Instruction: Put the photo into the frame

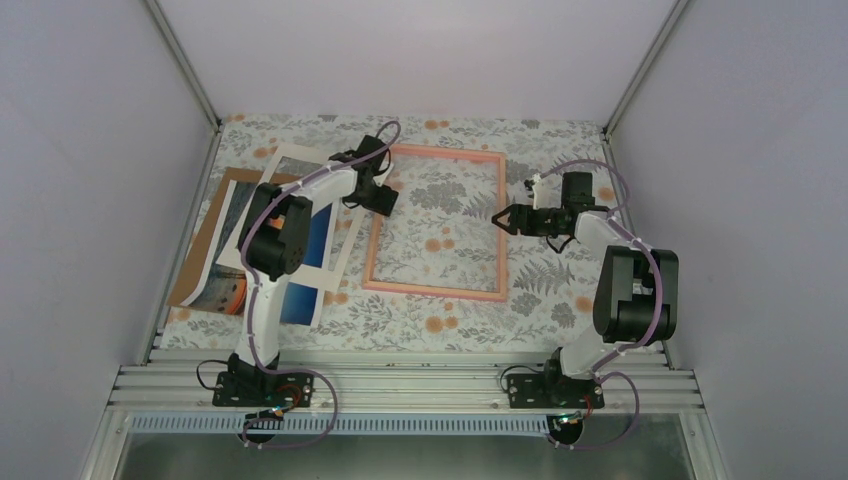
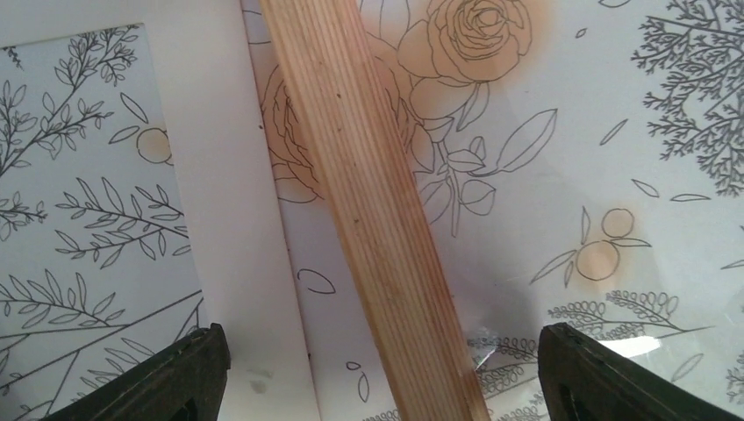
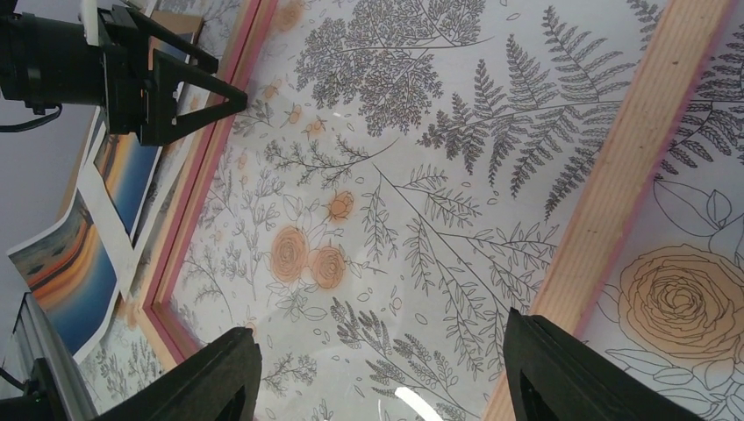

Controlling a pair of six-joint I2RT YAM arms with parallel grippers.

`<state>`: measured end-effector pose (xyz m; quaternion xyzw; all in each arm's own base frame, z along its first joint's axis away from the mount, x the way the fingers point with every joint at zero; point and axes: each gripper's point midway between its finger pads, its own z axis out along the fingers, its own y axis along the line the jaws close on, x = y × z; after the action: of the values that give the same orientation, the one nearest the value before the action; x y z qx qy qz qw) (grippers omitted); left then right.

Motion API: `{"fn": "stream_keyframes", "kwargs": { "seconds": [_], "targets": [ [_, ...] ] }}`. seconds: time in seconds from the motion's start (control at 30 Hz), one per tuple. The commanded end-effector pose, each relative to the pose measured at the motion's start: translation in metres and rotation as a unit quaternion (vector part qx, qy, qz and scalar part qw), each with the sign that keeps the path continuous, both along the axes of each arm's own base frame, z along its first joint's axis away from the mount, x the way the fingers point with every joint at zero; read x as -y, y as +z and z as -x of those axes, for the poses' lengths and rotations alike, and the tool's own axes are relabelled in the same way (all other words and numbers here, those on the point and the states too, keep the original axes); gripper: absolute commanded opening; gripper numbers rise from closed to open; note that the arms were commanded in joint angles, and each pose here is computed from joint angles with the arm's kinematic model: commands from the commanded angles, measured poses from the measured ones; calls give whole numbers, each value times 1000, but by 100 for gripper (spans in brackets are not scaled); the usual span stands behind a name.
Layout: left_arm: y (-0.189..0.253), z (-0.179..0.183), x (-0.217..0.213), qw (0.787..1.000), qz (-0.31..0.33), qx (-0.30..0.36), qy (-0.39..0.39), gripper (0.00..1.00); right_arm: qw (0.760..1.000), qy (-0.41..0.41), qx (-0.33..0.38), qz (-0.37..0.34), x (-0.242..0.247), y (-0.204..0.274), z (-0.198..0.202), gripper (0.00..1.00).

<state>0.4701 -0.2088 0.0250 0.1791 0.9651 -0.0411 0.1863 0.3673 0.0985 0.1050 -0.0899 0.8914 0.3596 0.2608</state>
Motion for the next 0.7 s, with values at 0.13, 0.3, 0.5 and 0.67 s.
{"fn": "stream_keyframes", "kwargs": {
  "seconds": [0.13,0.3,0.5,0.67],
  "targets": [
    [71,-5,13,995,44,83,-39,97,999,22,43,15,-3,17,-6,69],
    [111,6,-5,987,44,128,-87,100,997,33,64,20,-5,25,-8,69],
    [121,54,-46,975,37,108,-189,100,994,58,88,26,-16,31,-4,69],
    [120,110,-82,953,-17,124,-276,100,992,77,96,21,-26,35,3,69]
  ]
}}
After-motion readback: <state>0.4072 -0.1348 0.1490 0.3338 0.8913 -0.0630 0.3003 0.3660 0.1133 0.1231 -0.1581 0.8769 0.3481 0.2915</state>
